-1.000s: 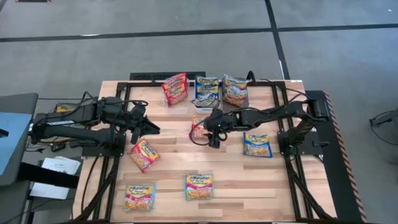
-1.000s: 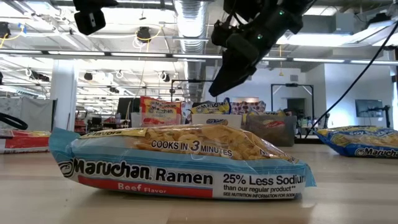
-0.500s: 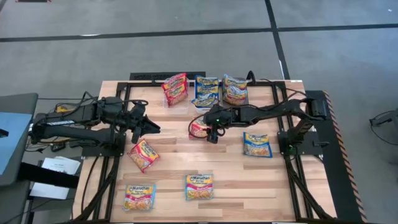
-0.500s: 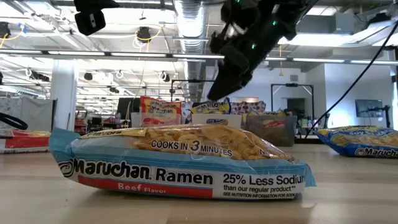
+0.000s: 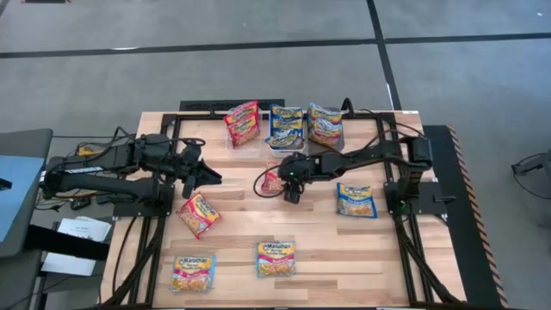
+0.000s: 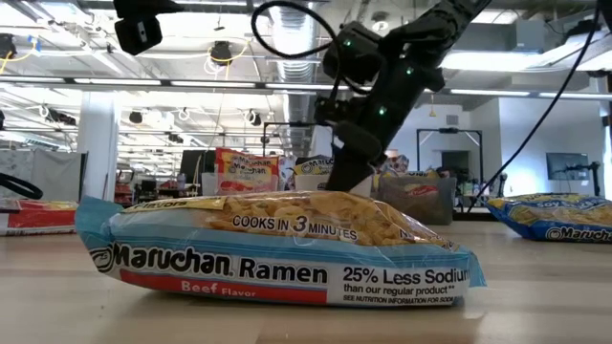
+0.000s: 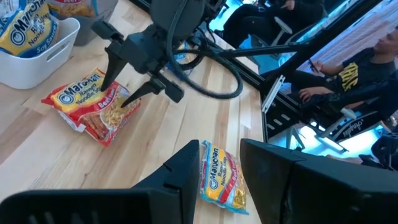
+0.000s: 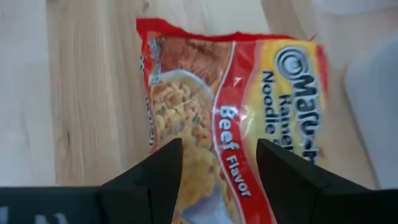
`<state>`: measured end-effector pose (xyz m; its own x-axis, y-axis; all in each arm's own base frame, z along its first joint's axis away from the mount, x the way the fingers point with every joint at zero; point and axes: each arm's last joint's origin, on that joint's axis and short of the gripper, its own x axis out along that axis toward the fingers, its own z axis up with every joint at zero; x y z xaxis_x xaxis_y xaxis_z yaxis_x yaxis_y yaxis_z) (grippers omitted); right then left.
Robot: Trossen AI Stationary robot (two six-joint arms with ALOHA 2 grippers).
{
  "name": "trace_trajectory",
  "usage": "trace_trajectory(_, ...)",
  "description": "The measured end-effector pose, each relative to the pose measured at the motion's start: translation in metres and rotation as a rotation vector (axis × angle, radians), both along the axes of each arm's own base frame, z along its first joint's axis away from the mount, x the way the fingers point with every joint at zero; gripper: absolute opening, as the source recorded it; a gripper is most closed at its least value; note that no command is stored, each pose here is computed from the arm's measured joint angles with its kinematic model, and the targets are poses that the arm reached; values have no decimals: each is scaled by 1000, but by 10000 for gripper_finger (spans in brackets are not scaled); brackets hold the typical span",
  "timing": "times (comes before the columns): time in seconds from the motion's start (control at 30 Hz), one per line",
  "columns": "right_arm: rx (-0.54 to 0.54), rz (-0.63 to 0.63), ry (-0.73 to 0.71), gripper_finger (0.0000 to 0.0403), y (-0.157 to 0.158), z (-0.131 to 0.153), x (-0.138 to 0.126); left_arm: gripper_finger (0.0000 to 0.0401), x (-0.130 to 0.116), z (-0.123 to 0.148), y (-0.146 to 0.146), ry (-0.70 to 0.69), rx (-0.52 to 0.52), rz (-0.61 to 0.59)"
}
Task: Sort Maruchan noodles
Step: Put the red noodle pack into the transparent bin
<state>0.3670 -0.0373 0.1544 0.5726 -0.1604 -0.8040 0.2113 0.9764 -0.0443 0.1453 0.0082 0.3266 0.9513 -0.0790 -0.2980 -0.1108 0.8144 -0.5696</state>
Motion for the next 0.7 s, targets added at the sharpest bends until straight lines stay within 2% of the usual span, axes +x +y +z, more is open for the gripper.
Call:
trace_trajectory(0.3, 31, -38, 65, 228, 0, -21, 3, 103, 0, 0, 1, 5, 13, 44)
trace_trajectory(0.4, 37, -45, 67, 216, 0, -26, 4, 103, 0, 0, 1, 5, -5, 51)
trace_trajectory(0.5, 36, -38, 67, 185, 2, -27, 5, 103, 0, 0, 1, 7, -24, 56)
trace_trajectory(0.7, 42, -31, 49, 95, 2, -27, 6, 102, 0, 0, 1, 9, -47, 64)
